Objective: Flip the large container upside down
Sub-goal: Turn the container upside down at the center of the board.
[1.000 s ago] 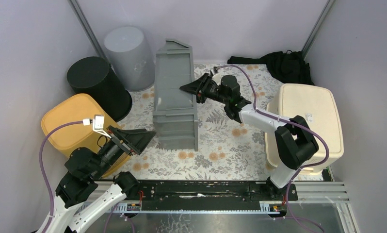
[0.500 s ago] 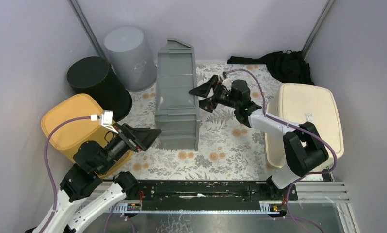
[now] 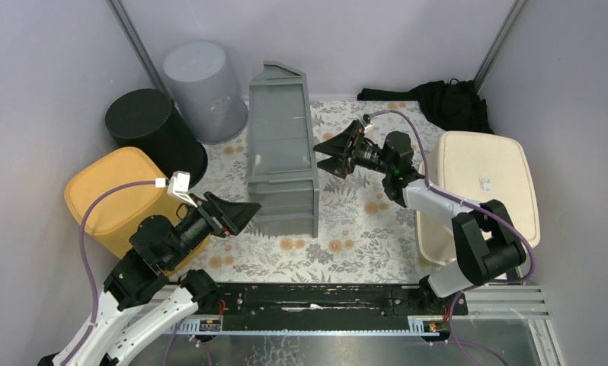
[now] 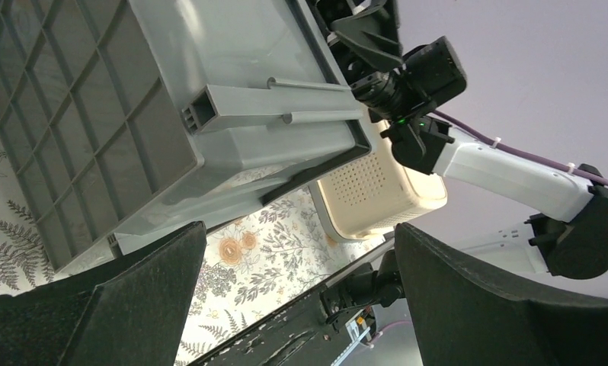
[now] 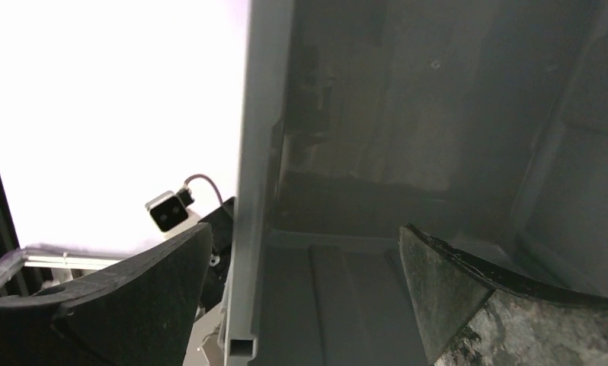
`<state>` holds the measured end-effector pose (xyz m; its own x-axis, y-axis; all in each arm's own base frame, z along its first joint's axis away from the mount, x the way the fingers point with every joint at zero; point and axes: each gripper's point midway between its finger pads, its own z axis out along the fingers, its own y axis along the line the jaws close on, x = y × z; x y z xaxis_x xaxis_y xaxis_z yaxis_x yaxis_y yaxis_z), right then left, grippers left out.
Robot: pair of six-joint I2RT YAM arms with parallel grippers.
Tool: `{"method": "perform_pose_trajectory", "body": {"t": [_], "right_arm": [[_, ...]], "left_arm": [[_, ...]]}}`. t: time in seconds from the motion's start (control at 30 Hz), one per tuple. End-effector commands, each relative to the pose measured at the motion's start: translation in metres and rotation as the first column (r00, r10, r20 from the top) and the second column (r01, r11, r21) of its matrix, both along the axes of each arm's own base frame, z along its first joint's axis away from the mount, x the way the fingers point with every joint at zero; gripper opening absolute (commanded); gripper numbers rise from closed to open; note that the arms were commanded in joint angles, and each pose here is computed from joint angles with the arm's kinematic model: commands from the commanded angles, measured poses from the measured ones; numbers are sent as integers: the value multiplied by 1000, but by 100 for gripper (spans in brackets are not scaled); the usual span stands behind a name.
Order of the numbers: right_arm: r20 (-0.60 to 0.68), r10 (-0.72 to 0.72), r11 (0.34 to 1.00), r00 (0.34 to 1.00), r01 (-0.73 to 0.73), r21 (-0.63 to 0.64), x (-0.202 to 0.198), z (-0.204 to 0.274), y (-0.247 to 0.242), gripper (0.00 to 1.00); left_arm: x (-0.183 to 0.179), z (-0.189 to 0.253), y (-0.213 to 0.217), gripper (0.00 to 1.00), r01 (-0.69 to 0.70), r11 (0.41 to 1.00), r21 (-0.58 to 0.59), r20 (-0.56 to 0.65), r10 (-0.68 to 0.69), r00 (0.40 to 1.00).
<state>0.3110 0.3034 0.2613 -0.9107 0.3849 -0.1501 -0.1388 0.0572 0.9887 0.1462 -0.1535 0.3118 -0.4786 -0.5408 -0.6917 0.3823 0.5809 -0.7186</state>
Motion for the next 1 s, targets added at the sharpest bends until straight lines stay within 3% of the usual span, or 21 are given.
{"method": "perform_pose_trajectory", "body": {"t": [0.0, 0.13, 0.47, 0.67, 0.97], "right_arm": [[171, 63, 996, 983, -74, 57, -21, 46, -4, 100], [171, 71, 997, 983, -73, 4, -24, 46, -5, 99], [144, -59, 949, 988, 100, -299, -22, 22, -32, 99], [74, -30, 952, 997, 51, -302, -31, 18, -31, 99], [137, 38, 975, 990, -7, -222, -46, 40, -27, 99]], "left_arm": [[6, 5, -8, 100, 10, 1000, -20, 15, -9, 1000], [8, 3, -12, 100, 21, 999, -24, 7, -20, 1000], [11, -3, -21, 100, 46, 999, -22, -14, -47, 999], [15, -5, -33, 100, 77, 997, -30, -24, -78, 997], [18, -8, -41, 100, 99, 995, -32, -30, -100, 995]]}}
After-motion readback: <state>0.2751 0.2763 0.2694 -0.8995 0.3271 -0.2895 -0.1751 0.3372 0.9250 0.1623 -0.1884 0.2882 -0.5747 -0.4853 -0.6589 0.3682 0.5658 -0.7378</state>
